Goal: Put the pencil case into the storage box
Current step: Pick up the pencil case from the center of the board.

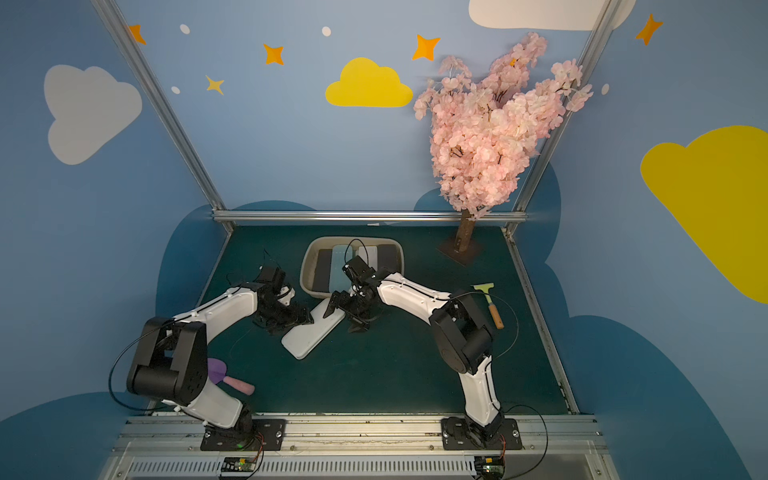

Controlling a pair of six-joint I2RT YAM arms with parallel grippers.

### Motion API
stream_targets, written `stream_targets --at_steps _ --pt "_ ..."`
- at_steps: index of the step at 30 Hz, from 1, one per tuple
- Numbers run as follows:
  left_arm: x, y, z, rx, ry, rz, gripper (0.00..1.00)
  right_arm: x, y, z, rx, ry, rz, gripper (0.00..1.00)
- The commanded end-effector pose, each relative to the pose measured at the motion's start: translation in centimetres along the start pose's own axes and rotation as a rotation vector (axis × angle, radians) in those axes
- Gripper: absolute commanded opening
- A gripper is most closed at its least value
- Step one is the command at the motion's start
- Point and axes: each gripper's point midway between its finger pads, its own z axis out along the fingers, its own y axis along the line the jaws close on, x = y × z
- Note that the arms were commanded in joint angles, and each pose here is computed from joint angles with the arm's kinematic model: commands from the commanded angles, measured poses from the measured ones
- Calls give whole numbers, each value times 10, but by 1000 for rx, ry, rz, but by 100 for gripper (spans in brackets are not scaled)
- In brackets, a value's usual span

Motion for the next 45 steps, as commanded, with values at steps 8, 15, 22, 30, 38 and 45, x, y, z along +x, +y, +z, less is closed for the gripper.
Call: stream_targets --at_steps 8,15,22,30,38,45 --pt "33 -41 14 80 78 71 89 12 -9 27 -63 36 42 92" --pt "69 -43 17 126 83 -27 81 15 -32 37 -51 41 45 88" --pt "73 -37 26 136 56 -94 85 6 -46 32 -43 2 6 84" --pt "68 -33 27 127 17 -114 82 -23 -45 21 12 -41 -58 78" --pt "62 -37 31 188 1 -124 80 -23 -38 46 -23 36 -53 66" --pt "63 -32 42 256 41 -145 84 -24 -36 67 -42 84 -24 57"
